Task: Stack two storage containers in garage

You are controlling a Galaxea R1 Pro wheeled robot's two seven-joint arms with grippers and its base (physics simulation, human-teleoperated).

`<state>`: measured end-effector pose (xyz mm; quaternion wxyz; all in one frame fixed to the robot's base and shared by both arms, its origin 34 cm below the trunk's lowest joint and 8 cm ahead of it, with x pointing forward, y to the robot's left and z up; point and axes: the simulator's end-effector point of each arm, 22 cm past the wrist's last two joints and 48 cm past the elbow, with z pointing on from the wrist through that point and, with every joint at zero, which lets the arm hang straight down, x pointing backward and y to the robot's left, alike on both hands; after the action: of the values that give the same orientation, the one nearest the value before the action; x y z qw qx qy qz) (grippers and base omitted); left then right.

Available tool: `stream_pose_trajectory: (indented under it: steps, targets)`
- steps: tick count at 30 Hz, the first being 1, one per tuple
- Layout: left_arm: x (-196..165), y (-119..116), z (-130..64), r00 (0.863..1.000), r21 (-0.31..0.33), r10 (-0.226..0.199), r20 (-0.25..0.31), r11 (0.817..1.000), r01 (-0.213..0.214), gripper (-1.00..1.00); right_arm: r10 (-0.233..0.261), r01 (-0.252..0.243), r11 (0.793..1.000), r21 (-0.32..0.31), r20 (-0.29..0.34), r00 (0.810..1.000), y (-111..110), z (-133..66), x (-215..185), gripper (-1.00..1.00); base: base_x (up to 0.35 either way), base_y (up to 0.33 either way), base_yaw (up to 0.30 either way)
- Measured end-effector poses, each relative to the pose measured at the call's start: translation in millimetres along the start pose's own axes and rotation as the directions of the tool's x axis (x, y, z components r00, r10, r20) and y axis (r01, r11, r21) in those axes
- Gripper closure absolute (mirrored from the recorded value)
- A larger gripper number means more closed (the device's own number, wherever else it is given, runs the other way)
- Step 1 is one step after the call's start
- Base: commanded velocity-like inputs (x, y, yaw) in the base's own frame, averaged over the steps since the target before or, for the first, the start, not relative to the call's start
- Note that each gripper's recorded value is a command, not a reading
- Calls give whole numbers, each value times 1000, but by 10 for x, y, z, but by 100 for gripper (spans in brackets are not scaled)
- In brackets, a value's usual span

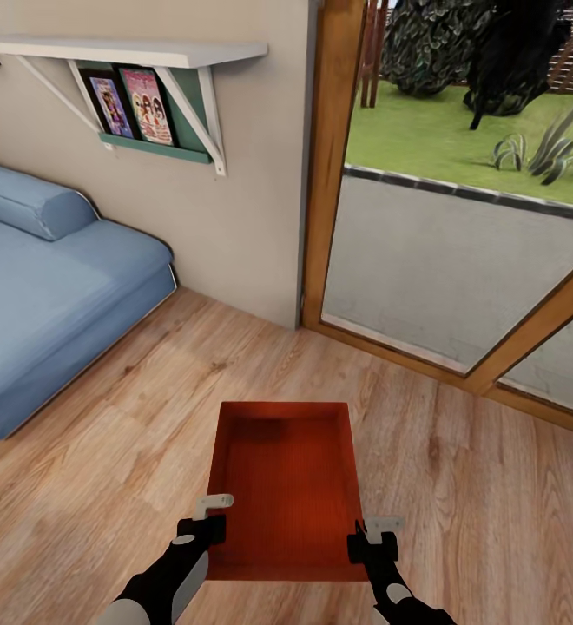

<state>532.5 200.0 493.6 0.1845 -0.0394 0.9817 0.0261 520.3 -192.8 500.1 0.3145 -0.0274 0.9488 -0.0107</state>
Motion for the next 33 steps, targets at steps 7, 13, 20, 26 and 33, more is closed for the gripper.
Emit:
stream_pose_trajectory:
  steps: [7, 13, 20, 26, 33]
  targets:
    - [-58, -3, -26, 1000, 1, 0, 12, 1000, 0, 100, 0, 0, 1000, 1, 12, 1000, -5, -9, -62, 100, 0, 0, 0]
    - [-105, -5, -48, 1000, 1, -1, 21, 1000, 1, 100, 0, 0, 1000, 1, 21, 1000, -8, -16, -112, 100, 0, 0, 0]
    - [-161, -7, -75, 999, 2, -2, 32, 1000, 2, 100, 0, 0, 1000, 2, 32, 999, -11, -27, -172, 100, 0, 0, 0]
    - [-209, -8, -99, 999, 3, -3, 42, 1000, 3, 100, 0, 0, 1000, 2, 42, 999, -14, -36, -223, 100, 0, 0, 0]
    - [-264, -10, -127, 999, 4, -4, 53, 1000, 3, 100, 0, 0, 1000, 3, 53, 999, -17, -48, -282, 100, 0, 0, 0]
